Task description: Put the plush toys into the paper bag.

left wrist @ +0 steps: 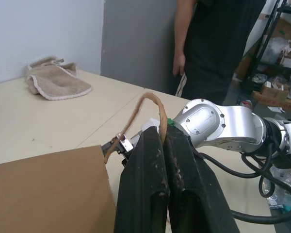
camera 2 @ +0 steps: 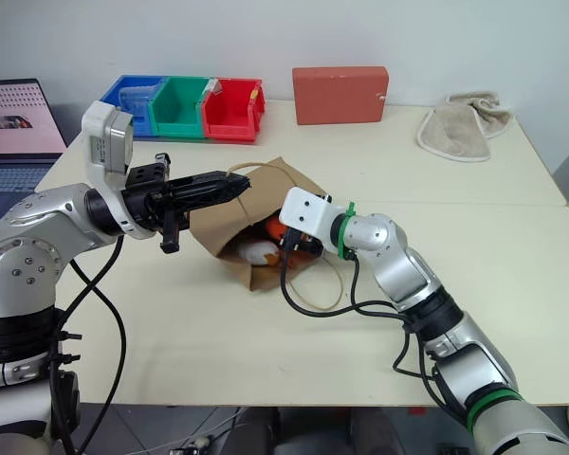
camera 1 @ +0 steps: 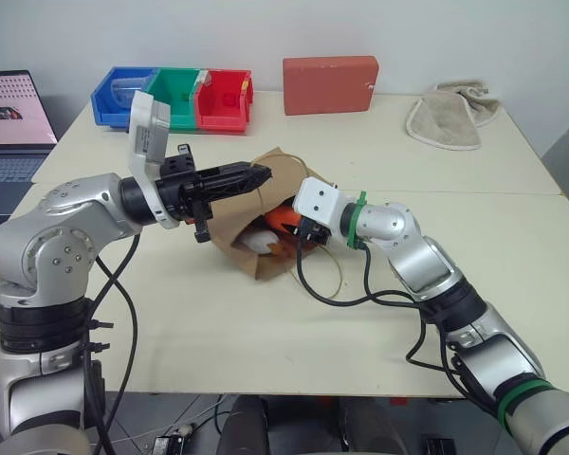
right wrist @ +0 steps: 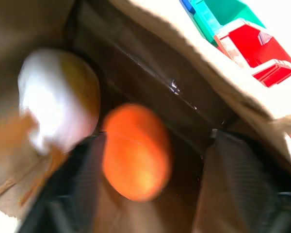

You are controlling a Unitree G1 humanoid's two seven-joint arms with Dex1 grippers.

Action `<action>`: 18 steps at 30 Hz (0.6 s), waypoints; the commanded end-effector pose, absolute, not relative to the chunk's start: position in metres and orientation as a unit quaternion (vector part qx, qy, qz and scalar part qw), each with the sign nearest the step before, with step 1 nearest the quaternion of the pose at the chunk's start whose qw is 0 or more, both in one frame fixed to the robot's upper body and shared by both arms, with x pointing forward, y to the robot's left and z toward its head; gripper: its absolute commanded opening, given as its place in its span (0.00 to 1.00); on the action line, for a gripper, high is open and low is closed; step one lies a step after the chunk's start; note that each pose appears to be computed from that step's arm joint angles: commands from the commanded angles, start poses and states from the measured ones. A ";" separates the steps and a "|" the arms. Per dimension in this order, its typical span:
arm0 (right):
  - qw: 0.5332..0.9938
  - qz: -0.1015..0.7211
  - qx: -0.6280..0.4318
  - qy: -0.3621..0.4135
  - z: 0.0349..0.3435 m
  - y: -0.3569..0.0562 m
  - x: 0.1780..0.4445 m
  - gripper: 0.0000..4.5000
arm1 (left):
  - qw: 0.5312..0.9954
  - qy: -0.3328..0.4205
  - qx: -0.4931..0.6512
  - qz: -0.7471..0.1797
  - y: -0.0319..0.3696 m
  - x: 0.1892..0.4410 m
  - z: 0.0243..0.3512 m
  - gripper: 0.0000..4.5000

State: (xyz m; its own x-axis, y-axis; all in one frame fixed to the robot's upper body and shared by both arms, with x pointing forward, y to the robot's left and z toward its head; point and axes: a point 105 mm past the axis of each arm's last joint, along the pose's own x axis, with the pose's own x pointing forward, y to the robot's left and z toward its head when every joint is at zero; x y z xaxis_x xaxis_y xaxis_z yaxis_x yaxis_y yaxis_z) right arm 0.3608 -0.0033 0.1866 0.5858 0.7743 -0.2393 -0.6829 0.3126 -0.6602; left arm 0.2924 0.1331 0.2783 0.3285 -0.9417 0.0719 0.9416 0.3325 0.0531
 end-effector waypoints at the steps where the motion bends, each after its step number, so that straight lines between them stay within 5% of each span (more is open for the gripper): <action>1: 0.801 0.463 -0.365 -0.101 0.215 -0.006 0.345 1.00 | 0.815 -0.070 0.006 -0.576 0.133 0.292 0.287 0.00; 11: 0.782 0.550 -0.292 -0.027 0.219 -0.063 0.283 1.00 | 0.819 -0.076 0.007 -0.569 0.135 0.294 0.289 0.00; 18: 0.852 0.453 -0.255 0.059 0.158 -0.079 0.310 1.00 | 0.820 -0.079 0.011 -0.567 0.138 0.295 0.292 0.00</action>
State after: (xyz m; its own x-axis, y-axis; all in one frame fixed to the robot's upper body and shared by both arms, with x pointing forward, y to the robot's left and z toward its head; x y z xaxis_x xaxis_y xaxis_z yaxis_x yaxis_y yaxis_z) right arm 0.3033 -0.0803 0.1655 0.5385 0.7697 -0.3430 -0.8280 0.4079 -0.3847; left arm 0.2987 0.1349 0.2776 0.3466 -0.9335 0.0917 0.9349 0.3517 0.0467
